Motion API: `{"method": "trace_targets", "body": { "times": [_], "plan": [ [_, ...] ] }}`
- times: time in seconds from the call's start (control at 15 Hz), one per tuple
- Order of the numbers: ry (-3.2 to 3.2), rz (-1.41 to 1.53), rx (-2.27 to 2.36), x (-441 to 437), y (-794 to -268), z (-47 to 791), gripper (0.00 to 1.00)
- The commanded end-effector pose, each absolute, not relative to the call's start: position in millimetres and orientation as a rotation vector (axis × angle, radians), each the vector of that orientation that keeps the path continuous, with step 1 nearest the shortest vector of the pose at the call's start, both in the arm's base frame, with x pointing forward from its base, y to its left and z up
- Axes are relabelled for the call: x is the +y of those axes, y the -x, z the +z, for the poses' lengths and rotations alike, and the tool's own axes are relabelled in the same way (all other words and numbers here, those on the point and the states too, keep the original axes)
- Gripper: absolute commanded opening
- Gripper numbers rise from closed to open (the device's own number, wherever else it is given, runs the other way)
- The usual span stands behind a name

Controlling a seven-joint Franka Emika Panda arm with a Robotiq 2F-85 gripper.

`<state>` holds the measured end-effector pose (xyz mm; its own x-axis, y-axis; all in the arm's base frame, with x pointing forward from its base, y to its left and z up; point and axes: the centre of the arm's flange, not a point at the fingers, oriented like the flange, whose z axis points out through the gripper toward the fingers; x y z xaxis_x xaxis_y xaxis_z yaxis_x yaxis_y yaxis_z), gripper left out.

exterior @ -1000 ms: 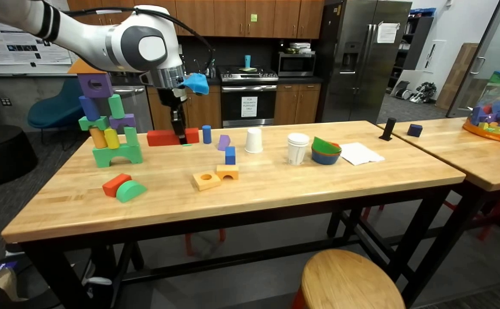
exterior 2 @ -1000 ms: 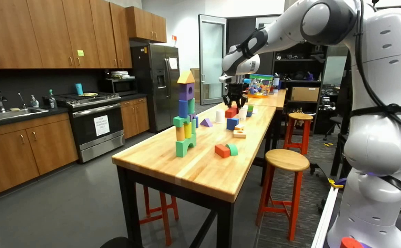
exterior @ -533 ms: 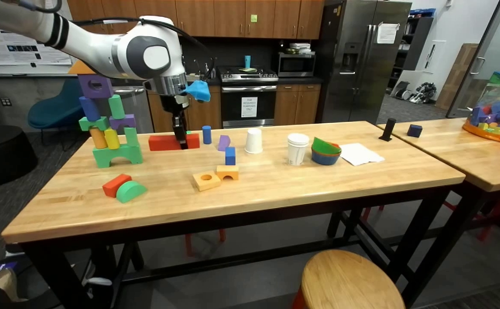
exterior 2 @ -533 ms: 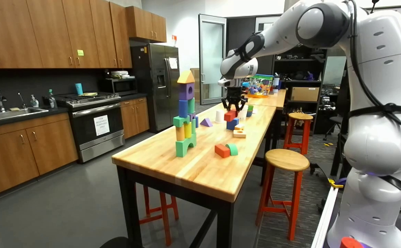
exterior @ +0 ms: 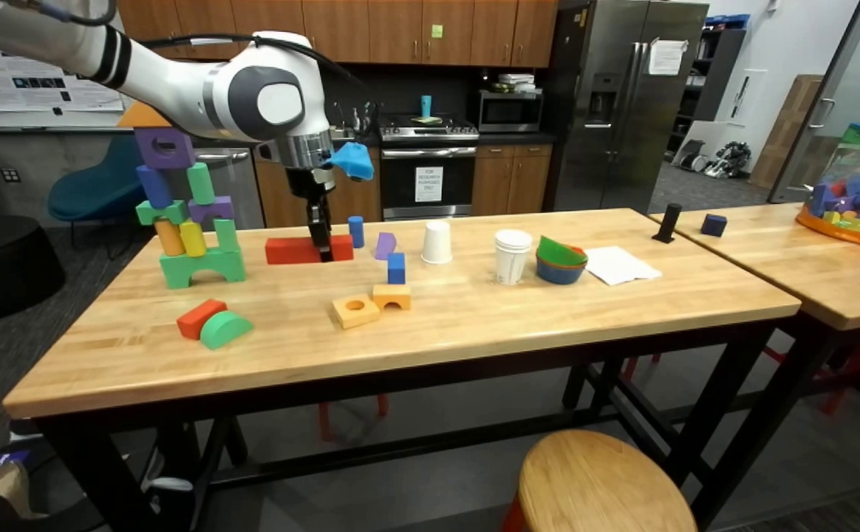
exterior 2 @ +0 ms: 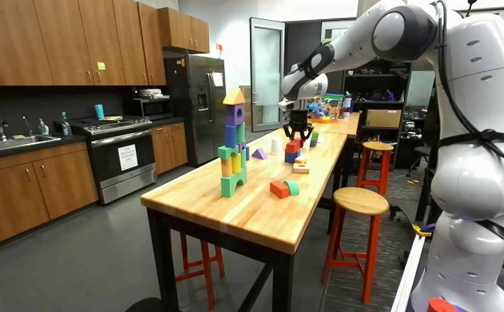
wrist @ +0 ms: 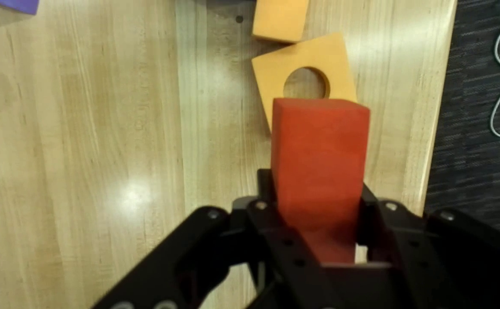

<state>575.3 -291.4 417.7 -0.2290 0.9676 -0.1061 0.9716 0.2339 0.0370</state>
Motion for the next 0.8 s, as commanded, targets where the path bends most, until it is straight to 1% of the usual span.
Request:
{"method": "trace_targets", "body": {
  "times": [0.0, 0.4, 0.73],
  "plan": [
    [-1.891, -0.076, 2.363, -314, -549, 426, 0.16],
    [-1.944, -0.106, 2.367, -327, -523, 417, 0.16],
    [-1.925, -0.093, 2.431, -314, -506, 411, 0.16]
  ]
}}
